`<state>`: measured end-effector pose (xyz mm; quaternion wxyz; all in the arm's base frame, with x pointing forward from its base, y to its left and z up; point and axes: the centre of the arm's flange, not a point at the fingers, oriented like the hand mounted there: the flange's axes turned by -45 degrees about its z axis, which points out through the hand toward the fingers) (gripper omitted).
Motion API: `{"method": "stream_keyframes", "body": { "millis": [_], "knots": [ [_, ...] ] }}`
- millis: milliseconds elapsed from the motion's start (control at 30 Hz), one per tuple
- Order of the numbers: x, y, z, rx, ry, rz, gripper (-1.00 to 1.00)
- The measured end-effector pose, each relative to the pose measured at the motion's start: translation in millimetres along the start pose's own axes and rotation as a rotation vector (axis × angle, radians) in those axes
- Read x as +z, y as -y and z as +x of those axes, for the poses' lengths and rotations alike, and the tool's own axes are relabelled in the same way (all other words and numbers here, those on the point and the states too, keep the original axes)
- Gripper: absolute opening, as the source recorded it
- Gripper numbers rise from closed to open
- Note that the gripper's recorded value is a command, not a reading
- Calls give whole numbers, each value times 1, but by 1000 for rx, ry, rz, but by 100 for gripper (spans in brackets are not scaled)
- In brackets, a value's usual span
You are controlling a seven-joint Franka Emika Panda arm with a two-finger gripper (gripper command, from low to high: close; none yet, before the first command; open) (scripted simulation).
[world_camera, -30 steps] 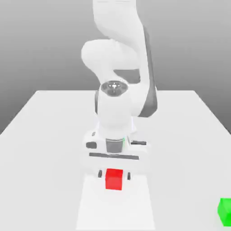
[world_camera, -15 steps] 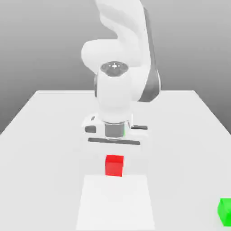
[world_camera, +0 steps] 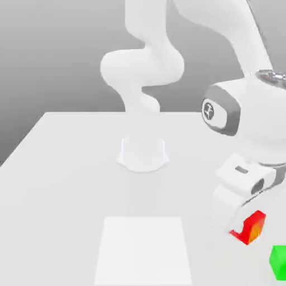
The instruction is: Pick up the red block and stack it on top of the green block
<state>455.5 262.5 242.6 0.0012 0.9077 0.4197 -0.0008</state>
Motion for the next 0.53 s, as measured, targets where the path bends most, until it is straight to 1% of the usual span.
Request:
{"method": "stream_keyframes", "body": {
  "millis": [67, 167, 200, 400, 533],
  "knots": [
    [2, 21, 25, -97, -2, 2, -100],
    [39, 29, 35, -132, -2, 3, -100],
    [52, 30, 35, -134, -2, 2, 100],
    [59, 30, 35, -136, -2, 2, 100],
    [15, 30, 36, -137, -3, 1, 100]
  ]
}}
